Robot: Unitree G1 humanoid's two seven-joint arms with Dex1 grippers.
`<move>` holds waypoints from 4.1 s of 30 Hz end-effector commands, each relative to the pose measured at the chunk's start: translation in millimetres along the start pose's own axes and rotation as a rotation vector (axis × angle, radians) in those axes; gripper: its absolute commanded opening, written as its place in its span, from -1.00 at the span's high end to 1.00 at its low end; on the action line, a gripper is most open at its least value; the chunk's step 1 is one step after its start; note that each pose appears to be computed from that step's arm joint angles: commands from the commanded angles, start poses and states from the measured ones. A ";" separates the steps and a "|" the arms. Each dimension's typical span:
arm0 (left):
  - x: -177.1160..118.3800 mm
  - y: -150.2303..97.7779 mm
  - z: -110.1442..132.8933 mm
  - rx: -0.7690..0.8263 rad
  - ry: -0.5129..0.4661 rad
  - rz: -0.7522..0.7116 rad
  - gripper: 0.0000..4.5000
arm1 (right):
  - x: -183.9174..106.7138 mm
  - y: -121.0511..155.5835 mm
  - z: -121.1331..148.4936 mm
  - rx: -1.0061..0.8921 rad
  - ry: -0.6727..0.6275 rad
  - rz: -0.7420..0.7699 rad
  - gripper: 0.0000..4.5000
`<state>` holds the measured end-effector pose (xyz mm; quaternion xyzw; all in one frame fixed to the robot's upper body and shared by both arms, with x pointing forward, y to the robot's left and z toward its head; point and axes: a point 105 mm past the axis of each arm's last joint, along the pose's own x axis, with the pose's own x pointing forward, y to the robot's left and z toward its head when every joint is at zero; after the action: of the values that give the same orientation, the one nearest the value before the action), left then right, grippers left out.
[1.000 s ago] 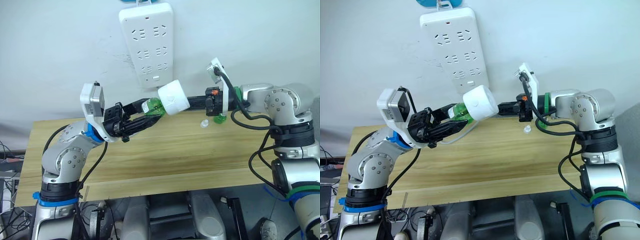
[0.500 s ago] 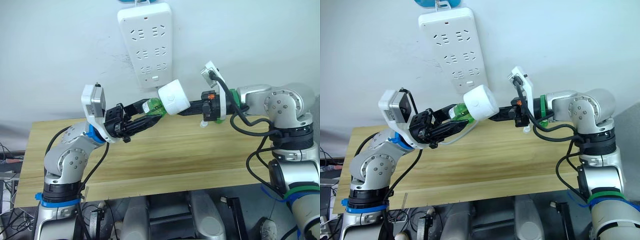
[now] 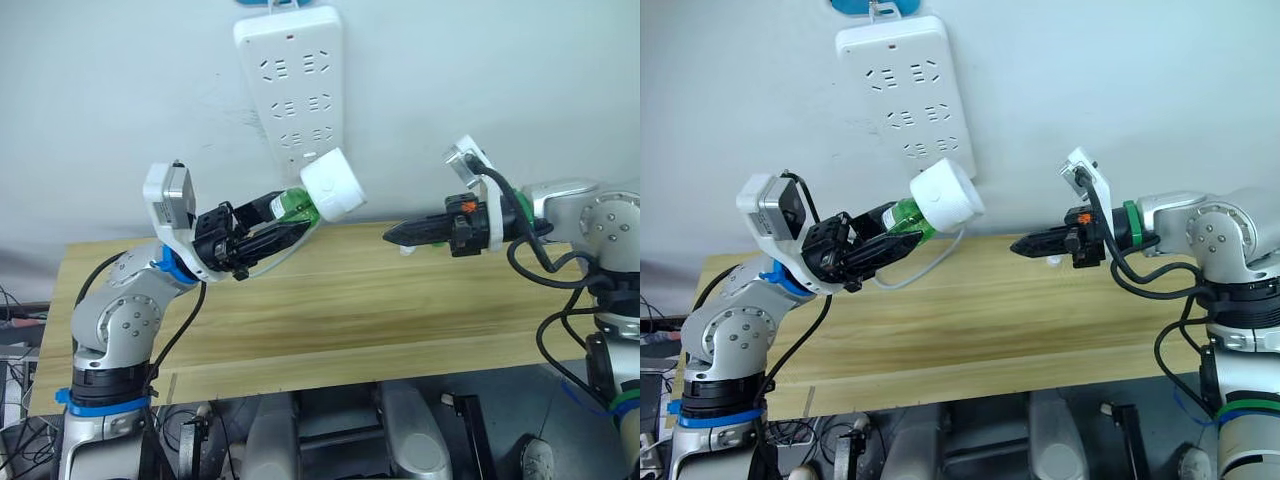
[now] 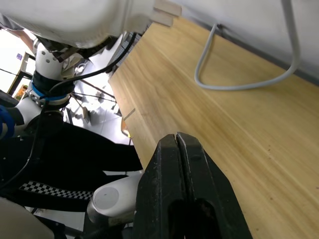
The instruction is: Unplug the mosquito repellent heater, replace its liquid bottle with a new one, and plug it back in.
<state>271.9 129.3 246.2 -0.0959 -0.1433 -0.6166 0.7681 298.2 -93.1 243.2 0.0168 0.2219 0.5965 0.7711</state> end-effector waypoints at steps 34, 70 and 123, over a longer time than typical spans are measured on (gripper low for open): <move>2.3 -25.1 2.0 -0.176 0.004 -0.072 0.00 | 34.1 24.2 33.9 -0.139 -0.117 0.106 1.00; 9.0 -7.2 -18.5 0.024 0.067 -0.076 0.00 | 28.2 62.2 14.3 -0.258 0.092 0.158 1.00; 21.9 -21.4 -30.4 -0.005 0.059 -0.183 0.00 | 46.4 44.1 52.0 -0.469 0.001 0.150 1.00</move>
<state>272.4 98.4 204.1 -0.0692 -0.0805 -0.6651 0.7392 283.5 -24.4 288.0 -0.1393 0.0774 0.6945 0.7016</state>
